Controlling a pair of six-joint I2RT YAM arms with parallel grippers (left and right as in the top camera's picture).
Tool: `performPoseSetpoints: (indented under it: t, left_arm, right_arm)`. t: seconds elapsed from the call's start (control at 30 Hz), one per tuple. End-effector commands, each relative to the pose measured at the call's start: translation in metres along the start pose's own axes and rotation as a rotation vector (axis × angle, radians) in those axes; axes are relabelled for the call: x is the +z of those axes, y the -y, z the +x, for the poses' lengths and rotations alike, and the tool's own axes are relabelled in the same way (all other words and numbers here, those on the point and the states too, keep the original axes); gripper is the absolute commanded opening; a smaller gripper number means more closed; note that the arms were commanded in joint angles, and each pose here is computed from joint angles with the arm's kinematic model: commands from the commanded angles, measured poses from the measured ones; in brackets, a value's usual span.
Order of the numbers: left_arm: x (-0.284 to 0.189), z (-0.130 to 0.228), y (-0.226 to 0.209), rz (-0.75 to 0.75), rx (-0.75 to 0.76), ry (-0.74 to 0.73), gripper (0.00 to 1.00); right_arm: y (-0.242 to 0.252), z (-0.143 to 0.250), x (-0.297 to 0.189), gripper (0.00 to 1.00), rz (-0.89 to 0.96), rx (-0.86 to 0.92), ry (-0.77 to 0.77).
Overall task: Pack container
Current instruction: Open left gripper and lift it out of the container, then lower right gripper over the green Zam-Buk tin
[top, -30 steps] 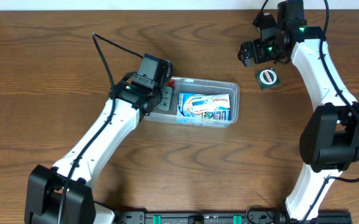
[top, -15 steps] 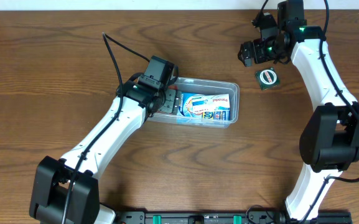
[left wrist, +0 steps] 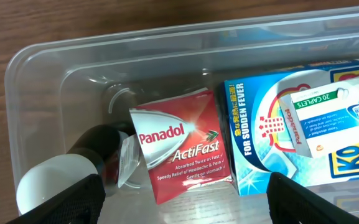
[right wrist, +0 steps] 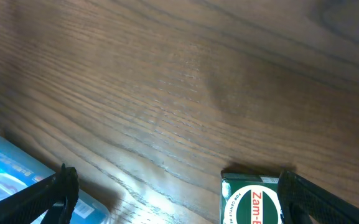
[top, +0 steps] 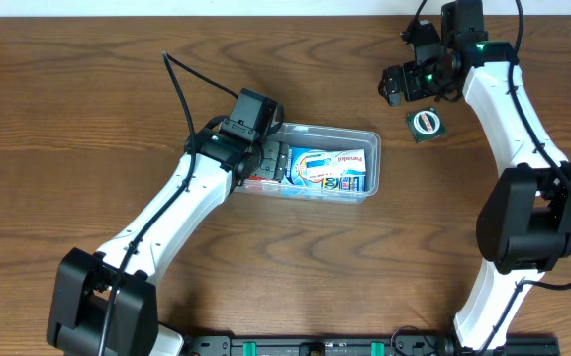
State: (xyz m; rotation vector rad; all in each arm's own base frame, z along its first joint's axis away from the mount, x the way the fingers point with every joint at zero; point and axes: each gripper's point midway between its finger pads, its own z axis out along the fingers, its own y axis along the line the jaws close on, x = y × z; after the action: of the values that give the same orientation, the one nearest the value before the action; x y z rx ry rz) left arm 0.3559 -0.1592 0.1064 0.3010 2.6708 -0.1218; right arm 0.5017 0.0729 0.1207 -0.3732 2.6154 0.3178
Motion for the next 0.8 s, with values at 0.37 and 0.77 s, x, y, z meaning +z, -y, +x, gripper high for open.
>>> performPoseSetpoints:
  t: [0.37,0.77]
  left_arm:
    - [-0.099,-0.065,-0.112,-0.214,-0.217,0.350,0.85]
    - [-0.109,-0.034,-0.234,-0.401,-0.477,0.323,0.98]
  right_arm:
    - [-0.003,-0.005,-0.001,0.99,-0.008,0.004,0.010]
    - [-0.003,-0.005,-0.001,0.99,-0.008,0.004,0.010]
